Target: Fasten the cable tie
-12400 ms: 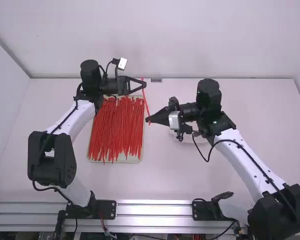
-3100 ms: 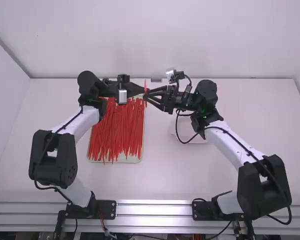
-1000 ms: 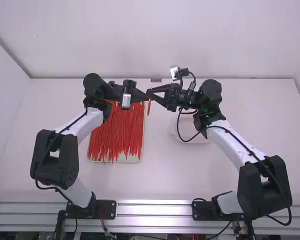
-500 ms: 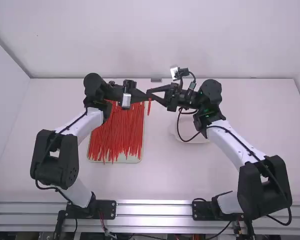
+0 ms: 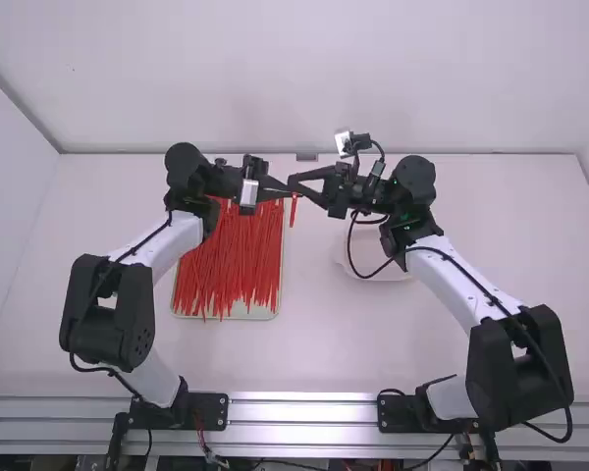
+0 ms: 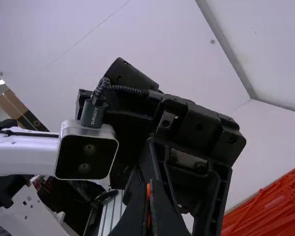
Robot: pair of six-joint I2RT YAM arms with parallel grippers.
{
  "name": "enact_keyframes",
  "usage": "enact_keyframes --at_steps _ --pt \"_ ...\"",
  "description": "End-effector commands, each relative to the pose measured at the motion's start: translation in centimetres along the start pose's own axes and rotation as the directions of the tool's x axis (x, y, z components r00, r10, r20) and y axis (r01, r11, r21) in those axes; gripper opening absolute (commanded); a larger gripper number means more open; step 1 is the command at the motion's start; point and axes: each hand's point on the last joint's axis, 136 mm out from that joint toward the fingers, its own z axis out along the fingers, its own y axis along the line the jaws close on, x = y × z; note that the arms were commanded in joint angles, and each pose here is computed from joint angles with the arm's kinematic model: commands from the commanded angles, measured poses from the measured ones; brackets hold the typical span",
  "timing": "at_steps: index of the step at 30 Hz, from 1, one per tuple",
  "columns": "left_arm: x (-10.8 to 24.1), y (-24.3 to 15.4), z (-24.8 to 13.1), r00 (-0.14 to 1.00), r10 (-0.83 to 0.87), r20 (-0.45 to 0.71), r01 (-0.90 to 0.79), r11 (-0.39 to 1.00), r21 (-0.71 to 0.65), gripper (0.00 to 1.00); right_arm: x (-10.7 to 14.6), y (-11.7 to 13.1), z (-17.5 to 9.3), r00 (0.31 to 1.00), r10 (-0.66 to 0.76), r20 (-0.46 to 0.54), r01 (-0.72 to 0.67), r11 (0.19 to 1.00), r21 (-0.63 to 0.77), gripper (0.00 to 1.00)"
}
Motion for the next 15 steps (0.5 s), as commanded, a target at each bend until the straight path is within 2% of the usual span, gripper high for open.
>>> enact_keyframes --at_steps 1,9,15 --pt "-0.3 -0.4 0.4 1.0 -0.024 0.008 0.024 1.0 0.015 0.02 -1.2 1.0 0.2 0.998 -0.057 0.021 0.057 0.998 -0.008 0.0" --pt "0.0 -0.7 0.5 0.997 -0.076 0.01 0.076 0.997 0.028 0.02 -1.4 0.9 0.2 0.996 -0.084 0.027 0.084 0.996 -0.003 0.0" --pt "0.8 -1.0 0.4 0.999 -0.044 0.01 0.043 0.999 0.026 0.02 -1.5 1.3 0.2 0.999 -0.04 0.027 0.04 0.999 -0.02 0.0"
